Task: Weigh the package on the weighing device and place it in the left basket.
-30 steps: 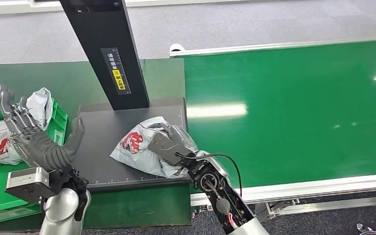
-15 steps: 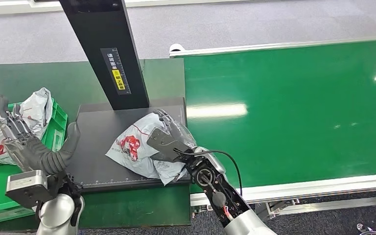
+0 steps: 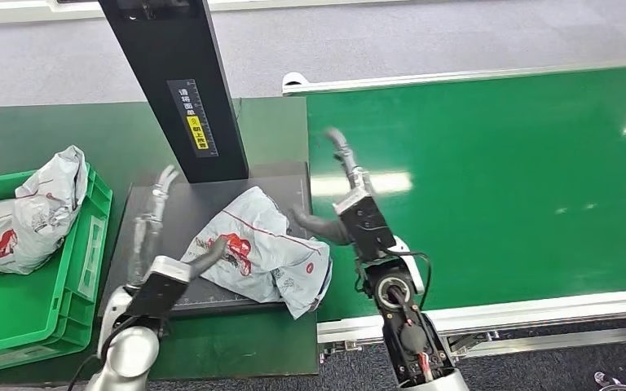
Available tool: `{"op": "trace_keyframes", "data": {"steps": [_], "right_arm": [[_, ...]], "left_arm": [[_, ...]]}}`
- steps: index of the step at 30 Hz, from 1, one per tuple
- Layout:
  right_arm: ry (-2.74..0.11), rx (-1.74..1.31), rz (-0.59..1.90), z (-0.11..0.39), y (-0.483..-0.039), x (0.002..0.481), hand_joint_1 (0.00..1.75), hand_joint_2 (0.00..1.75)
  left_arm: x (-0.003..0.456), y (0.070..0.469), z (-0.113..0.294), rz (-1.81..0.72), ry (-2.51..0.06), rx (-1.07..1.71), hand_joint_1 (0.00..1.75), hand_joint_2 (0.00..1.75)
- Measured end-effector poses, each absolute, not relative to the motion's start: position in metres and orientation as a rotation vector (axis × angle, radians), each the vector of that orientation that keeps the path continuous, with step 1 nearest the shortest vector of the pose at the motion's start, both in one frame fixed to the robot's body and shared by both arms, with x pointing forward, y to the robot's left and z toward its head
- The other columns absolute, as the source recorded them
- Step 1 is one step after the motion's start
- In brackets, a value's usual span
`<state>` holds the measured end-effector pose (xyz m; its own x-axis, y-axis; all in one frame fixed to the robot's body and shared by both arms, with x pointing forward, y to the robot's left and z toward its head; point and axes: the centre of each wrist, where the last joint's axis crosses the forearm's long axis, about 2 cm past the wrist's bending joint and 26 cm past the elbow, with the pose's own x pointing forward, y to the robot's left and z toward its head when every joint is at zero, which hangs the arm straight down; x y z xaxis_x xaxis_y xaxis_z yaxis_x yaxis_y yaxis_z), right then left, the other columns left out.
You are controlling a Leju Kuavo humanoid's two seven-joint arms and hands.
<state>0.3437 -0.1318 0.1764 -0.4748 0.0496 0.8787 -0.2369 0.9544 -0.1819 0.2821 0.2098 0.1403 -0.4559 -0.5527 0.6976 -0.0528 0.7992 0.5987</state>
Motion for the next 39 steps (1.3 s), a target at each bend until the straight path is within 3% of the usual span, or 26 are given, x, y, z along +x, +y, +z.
{"op": "trace_keyframes", "data": {"steps": [6,12,13,16,17,30,39], "right_arm": [[-2.137,-0.052,0.19,0.18,-0.18,0.324,0.0,1.75],[-2.178,-0.11,0.127,0.178,-0.201,0.308,0.0,1.75],[-2.181,-0.115,0.124,0.178,-0.202,0.306,0.0,1.75],[-2.19,-0.118,0.115,0.179,-0.205,0.304,0.0,1.75],[-2.191,-0.116,0.111,0.179,-0.206,0.304,0.0,1.75],[-2.192,-0.121,0.089,0.177,-0.21,0.297,0.0,1.75],[-2.206,-0.128,0.011,0.177,-0.216,0.295,0.0,1.75]], "left_arm": [[0.279,0.194,0.095,-0.901,-1.712,0.343,0.0,1.75],[0.278,0.189,0.067,-1.051,-1.514,0.276,0.0,1.75],[0.279,0.189,0.066,-1.06,-1.503,0.272,0.27,1.75],[0.282,0.188,0.063,-1.083,-1.478,0.266,1.57,1.75],[0.282,0.188,0.062,-1.093,-1.471,0.266,1.74,1.75],[0.29,0.189,0.063,-1.026,-1.582,0.328,1.75,1.75],[0.289,0.217,0.089,-0.552,-1.854,0.314,1.75,1.75]]}}
